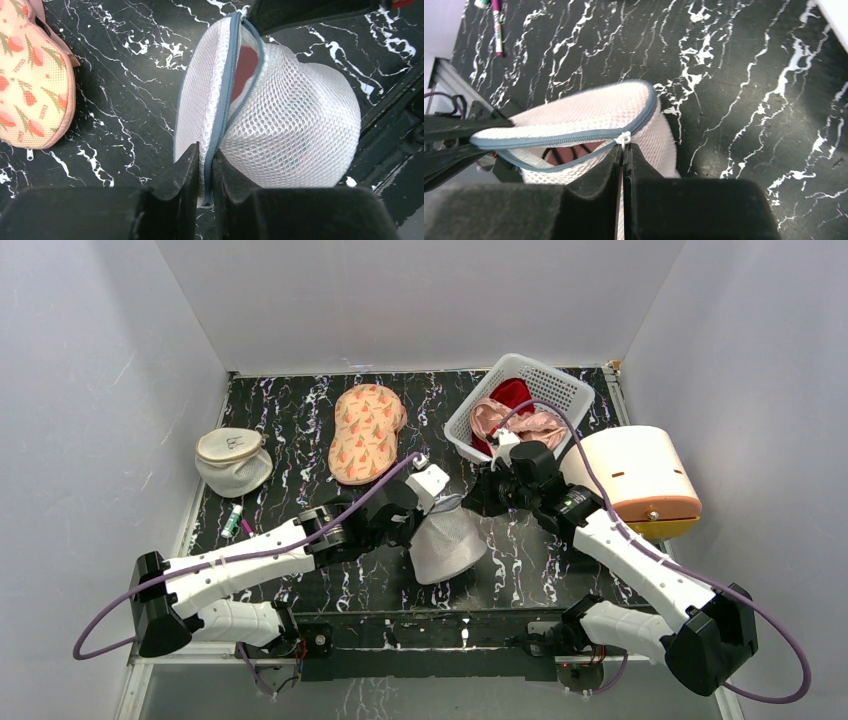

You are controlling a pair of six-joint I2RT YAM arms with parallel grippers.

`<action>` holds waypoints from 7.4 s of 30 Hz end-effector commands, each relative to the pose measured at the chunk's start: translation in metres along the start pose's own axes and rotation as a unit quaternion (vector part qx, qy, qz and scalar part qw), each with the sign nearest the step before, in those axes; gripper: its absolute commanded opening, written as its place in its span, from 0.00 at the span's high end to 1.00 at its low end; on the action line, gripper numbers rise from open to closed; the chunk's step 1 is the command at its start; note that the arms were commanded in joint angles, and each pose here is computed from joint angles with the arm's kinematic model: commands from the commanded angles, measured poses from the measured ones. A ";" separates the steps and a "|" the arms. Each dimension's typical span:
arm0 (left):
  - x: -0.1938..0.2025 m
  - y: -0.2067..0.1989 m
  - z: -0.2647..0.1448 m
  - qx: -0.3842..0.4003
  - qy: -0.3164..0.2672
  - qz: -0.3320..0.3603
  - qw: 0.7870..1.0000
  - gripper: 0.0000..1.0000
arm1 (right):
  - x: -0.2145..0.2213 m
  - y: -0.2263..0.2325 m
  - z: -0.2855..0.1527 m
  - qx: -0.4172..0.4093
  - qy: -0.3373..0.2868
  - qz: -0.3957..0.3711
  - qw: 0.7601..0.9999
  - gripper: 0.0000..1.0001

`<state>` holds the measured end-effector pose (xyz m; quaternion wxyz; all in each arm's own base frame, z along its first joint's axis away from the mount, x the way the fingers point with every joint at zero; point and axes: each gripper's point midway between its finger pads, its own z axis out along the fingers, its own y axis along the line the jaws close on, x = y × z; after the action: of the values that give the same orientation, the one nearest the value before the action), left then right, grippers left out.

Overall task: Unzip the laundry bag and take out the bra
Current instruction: Unzip the laundry bag at the center of the board.

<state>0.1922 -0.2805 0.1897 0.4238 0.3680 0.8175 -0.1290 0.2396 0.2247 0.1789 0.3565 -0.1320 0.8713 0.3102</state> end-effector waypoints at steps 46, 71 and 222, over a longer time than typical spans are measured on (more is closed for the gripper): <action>-0.049 -0.036 -0.020 0.138 -0.081 0.092 0.983 0.16 | -0.015 0.074 -0.026 -0.163 -0.025 -0.058 0.985 1.00; -0.019 -0.022 0.008 0.217 -0.044 0.066 0.973 0.77 | -0.007 0.069 -0.026 -0.154 -0.019 -0.048 0.987 1.00; -0.059 0.023 -0.027 0.032 -0.091 0.087 0.992 1.00 | -0.036 0.009 -0.009 -0.047 -0.024 0.042 0.998 1.00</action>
<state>0.2094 -0.2917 0.2369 0.4619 0.4557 0.7432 -0.1631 0.2336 0.2397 0.2097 0.3248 -0.1262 0.8442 0.4074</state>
